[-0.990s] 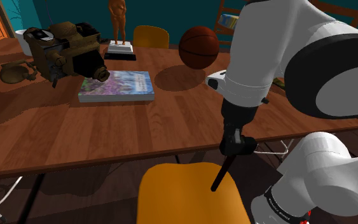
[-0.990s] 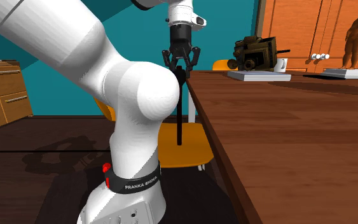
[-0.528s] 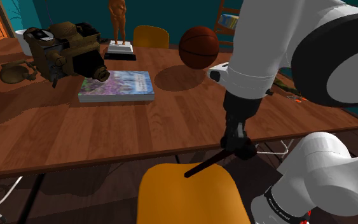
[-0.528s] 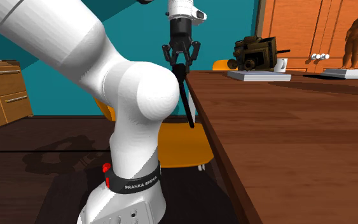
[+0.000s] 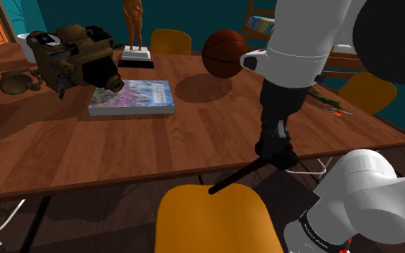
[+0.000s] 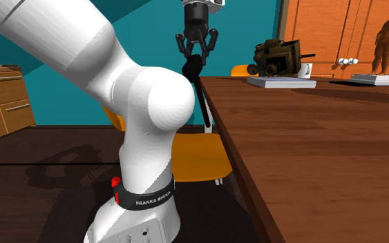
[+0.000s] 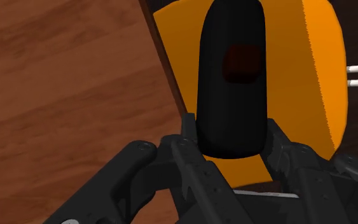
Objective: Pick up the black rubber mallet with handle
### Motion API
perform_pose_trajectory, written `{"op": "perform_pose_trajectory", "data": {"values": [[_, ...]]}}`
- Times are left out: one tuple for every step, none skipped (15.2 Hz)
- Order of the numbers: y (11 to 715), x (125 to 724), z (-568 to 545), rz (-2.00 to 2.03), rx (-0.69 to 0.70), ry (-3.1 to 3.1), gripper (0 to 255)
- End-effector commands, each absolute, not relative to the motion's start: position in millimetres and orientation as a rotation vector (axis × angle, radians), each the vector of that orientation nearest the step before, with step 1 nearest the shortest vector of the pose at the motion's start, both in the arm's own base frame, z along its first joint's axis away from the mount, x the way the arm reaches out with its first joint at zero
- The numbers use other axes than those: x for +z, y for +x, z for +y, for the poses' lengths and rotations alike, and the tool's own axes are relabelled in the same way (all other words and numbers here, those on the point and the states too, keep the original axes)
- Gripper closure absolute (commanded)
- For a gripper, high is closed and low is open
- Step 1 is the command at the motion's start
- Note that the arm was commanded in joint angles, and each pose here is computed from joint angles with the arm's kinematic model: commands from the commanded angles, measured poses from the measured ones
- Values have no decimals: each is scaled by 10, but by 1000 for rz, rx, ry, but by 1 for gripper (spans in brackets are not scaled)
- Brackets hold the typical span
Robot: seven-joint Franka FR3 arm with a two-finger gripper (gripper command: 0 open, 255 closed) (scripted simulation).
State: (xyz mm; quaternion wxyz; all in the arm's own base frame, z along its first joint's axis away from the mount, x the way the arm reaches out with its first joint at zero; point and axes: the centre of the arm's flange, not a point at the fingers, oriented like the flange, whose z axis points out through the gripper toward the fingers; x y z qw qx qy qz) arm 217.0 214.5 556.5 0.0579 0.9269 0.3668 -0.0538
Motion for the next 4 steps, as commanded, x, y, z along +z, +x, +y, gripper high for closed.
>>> {"op": "perform_pose_trajectory", "data": {"values": [[2168,5668,2132,1112,-164,2809,255],[2168,5721,2132,1112,-164,2809,255],[2168,5729,2132,1112,-164,2809,255],[2168,5729,2132,1112,-164,2809,255]]}}
